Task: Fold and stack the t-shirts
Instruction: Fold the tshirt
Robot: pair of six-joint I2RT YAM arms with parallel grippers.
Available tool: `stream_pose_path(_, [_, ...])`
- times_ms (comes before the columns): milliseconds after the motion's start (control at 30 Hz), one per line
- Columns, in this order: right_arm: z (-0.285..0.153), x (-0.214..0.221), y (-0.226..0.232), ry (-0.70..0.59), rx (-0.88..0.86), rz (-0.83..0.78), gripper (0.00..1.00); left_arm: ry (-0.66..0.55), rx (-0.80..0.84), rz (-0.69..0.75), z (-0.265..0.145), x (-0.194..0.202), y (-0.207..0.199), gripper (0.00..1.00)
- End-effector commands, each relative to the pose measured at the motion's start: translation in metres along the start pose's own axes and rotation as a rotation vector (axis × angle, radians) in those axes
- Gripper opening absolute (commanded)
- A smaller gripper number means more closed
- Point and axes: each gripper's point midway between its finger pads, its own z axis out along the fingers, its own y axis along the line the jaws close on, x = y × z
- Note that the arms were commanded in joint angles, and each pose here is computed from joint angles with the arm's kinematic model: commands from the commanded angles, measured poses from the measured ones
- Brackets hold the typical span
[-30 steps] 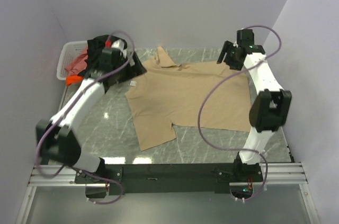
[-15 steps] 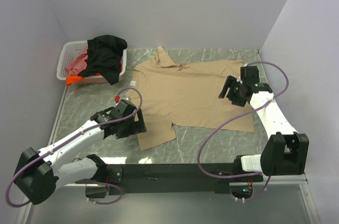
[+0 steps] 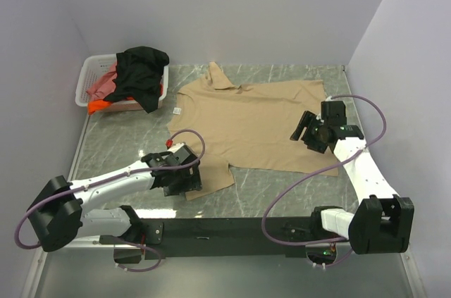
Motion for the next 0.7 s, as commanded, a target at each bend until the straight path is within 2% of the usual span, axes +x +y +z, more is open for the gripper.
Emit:
stream_pose_path(0, [-0.007,-0.010,0.008,-0.058,-0.035,0.002,0.77,-0.031,-0.027,-0.029,0.005,-0.003,0.004,0.81])
stream_pose_path(433, [-0.007,0.001,-0.003,-0.063,-0.016,0.010,0.77,0.007,-0.018,0.003,0.025,0.005,0.001,0.72])
stream_pose_path(567, [-0.008,0.002,-0.004,-0.070,-0.017,0.017,0.77,0.016,-0.039,0.007,0.027,0.008,0.005,0.58])
stream_pose_path(633, [-0.006,0.002,-0.010,-0.070,-0.009,0.042,0.78,0.026,-0.041,0.011,0.029,0.011,0.007,0.55])
stream_pose_path(667, [-0.005,0.002,-0.011,-0.070,-0.008,0.050,0.78,0.027,-0.041,0.010,0.030,0.011,0.007,0.50])
